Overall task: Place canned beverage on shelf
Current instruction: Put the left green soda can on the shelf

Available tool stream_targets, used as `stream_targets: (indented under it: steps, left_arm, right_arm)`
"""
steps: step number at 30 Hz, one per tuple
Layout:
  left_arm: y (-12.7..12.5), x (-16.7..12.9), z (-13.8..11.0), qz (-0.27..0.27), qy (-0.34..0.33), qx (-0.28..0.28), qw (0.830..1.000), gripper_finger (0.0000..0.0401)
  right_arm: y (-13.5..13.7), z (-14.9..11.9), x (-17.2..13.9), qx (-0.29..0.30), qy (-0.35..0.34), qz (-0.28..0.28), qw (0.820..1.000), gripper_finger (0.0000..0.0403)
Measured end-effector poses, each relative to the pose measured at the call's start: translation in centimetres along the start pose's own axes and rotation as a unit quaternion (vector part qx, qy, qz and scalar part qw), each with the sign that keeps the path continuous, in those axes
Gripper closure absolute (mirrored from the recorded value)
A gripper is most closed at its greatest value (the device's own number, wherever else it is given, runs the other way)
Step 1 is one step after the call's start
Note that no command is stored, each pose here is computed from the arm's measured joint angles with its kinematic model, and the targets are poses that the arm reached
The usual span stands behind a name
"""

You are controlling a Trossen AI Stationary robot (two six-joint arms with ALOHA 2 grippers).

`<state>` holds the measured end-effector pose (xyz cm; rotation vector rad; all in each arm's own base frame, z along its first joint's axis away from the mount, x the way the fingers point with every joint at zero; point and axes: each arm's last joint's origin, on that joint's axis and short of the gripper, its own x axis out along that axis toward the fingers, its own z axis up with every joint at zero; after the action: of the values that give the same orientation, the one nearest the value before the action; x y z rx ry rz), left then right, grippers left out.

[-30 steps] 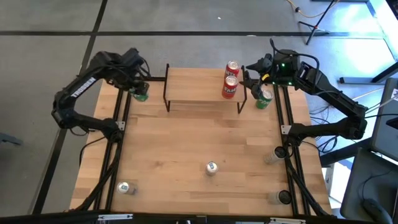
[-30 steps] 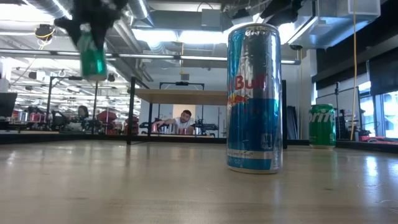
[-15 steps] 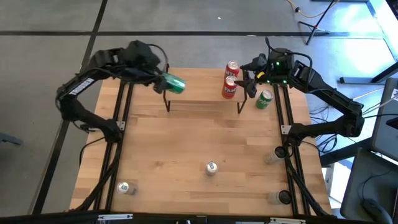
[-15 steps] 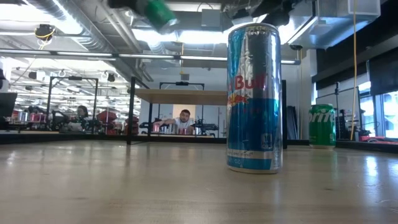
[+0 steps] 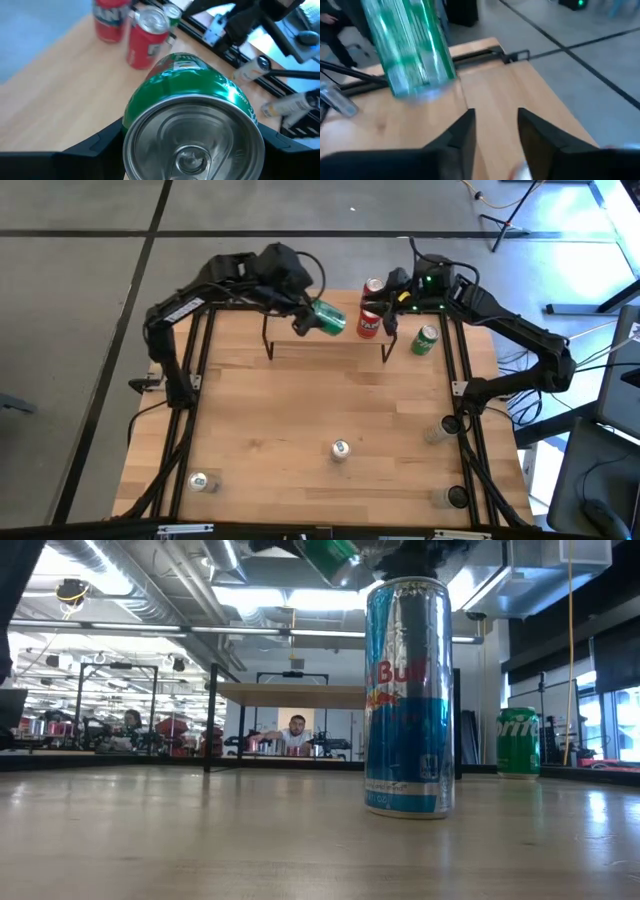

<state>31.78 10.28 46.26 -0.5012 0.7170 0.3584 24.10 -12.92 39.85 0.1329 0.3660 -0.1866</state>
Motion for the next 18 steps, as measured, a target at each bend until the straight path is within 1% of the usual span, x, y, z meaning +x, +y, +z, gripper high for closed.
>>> stream_targets:
  steps: [2, 5, 8, 10, 15, 18]
  left_arm:
    - [0.0, 0.8, 0.0, -0.009, 0.012, 0.001, 1.0, 0.0136]
    - [0.0, 1.7, 0.2, -0.008, 0.017, 0.001, 1.0, 0.0135]
    - [0.0, 1.8, 0.4, -0.008, 0.008, 0.0, 1.0, 0.0133]
    - [-0.1, 1.8, 0.6, -0.011, -0.006, -0.004, 1.0, 0.0133]
    - [-0.1, 1.8, 0.6, 0.006, -0.011, -0.021, 1.0, 0.0132]
    - [0.0, 1.8, 0.7, 0.018, -0.02, -0.024, 0.999, 0.0132]
  right_arm:
    - [0.4, 0.2, 0.4, -0.006, -0.01, 0.005, 1.0, 0.0308]
    - [1.3, 0.5, 1.1, -0.017, -0.022, 0.003, 1.0, 0.033]
    - [1.6, 0.2, 2.0, -0.021, -0.01, -0.015, 1.0, 0.0345]
    - [2.0, -0.1, 2.8, -0.023, 0.001, -0.012, 1.0, 0.0351]
    - [3.0, -0.7, 4.4, -0.041, 0.023, 0.0, 0.999, 0.0359]
    - [3.6, -1.0, 4.9, -0.055, 0.03, -0.009, 0.998, 0.0359]
